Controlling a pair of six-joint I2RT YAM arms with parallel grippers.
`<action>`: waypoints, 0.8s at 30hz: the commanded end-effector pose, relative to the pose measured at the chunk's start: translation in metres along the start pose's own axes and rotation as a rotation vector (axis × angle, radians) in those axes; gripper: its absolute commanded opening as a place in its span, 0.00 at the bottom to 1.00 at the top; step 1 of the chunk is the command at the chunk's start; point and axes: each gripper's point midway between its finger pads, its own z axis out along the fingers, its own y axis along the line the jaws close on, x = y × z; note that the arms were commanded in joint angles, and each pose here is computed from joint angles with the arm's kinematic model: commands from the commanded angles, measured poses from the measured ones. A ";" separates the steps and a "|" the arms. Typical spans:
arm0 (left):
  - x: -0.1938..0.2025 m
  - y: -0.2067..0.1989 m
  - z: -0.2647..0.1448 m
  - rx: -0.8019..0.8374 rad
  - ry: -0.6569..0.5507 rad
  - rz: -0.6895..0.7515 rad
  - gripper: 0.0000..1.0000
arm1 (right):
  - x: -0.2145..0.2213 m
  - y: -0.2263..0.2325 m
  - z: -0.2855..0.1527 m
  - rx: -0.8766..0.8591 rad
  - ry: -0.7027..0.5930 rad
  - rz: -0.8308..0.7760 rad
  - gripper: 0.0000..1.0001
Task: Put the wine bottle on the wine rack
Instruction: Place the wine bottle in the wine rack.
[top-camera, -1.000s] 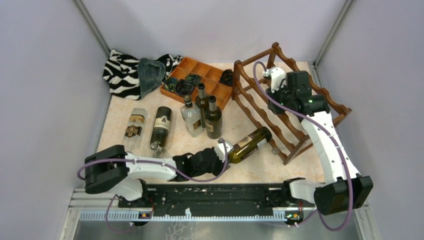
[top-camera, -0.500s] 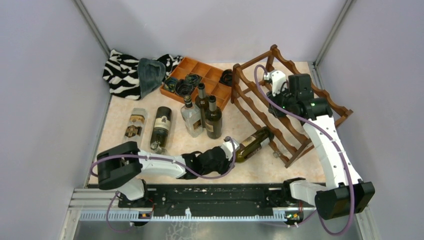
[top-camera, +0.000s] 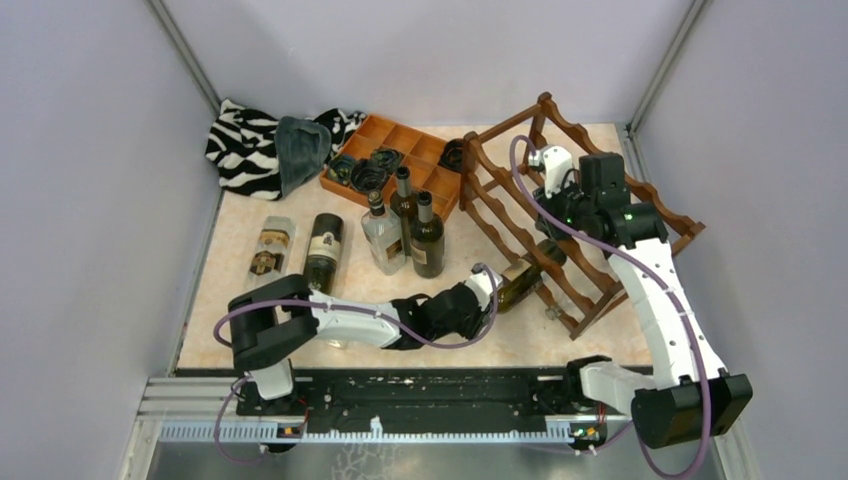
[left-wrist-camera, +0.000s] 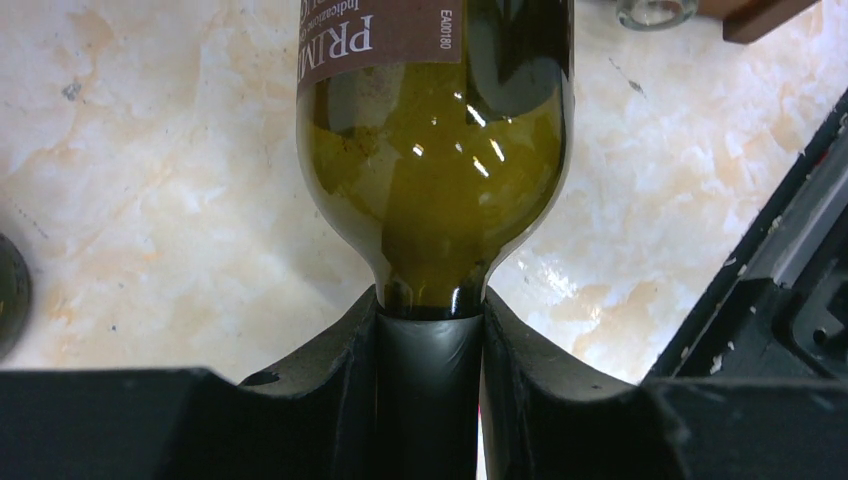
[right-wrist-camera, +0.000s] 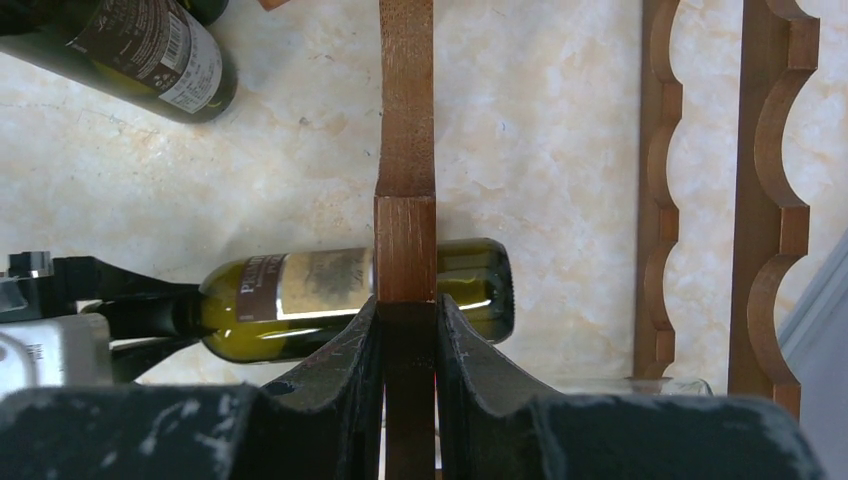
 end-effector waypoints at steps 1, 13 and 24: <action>-0.068 -0.010 0.011 0.012 -0.191 -0.032 0.00 | -0.034 0.010 -0.021 -0.034 -0.167 -0.019 0.00; -0.085 -0.012 0.037 0.038 -0.223 0.021 0.00 | -0.031 0.018 -0.028 -0.062 -0.185 -0.044 0.00; -0.104 -0.007 0.059 0.061 -0.253 0.022 0.00 | -0.029 0.021 -0.025 -0.080 -0.186 -0.050 0.00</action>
